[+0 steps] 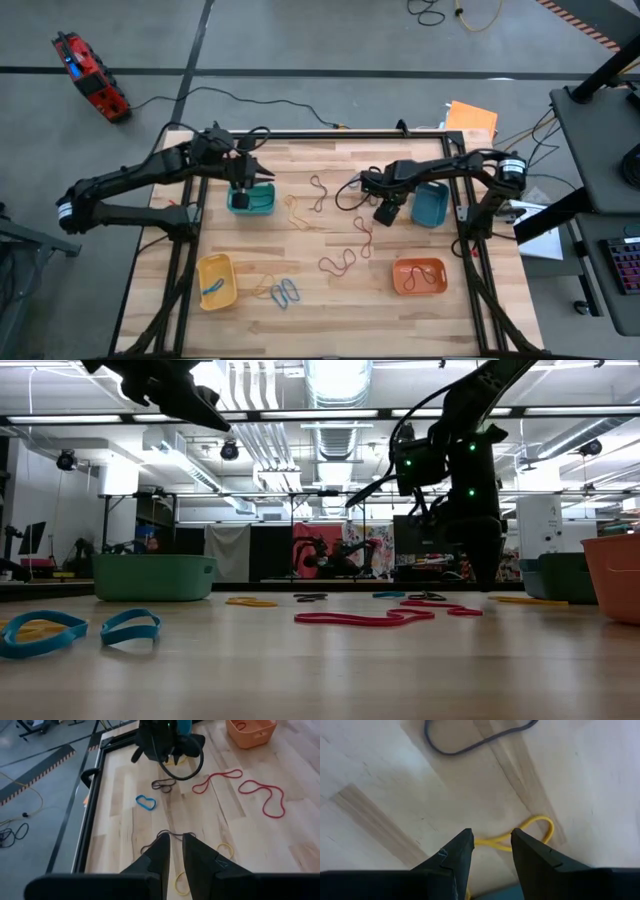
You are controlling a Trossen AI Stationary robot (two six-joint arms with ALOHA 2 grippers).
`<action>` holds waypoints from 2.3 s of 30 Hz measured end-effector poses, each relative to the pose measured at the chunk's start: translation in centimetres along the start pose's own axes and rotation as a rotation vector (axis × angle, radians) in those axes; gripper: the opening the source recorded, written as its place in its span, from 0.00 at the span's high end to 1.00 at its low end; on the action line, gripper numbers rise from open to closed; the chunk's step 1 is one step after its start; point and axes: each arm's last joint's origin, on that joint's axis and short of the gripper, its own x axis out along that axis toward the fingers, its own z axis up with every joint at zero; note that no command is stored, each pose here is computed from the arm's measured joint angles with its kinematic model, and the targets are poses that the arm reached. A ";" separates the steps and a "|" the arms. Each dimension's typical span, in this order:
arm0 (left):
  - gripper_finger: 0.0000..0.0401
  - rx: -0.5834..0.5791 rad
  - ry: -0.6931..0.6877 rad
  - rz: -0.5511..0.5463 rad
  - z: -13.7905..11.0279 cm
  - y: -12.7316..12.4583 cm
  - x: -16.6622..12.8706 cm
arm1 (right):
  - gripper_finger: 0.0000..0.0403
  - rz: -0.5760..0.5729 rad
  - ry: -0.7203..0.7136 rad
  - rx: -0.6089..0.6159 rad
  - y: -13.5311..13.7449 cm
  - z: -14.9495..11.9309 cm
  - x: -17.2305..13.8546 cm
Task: Sort rubber bands into baskets
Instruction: Put the yellow rubber band into the blue bin
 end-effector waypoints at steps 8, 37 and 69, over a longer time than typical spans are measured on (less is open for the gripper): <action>0.91 0.026 0.005 -0.002 0.0 0.1 0.3 | 0.68 0.002 0.006 -0.011 0.0 0.0 0.1; 0.91 0.026 0.018 -0.008 -0.1 0.3 1.3 | 0.97 0.027 0.037 -0.112 0.1 0.6 1.2; 0.91 0.024 0.014 -0.006 0.0 0.3 1.3 | 0.65 0.010 0.094 0.107 -2.6 1.3 0.8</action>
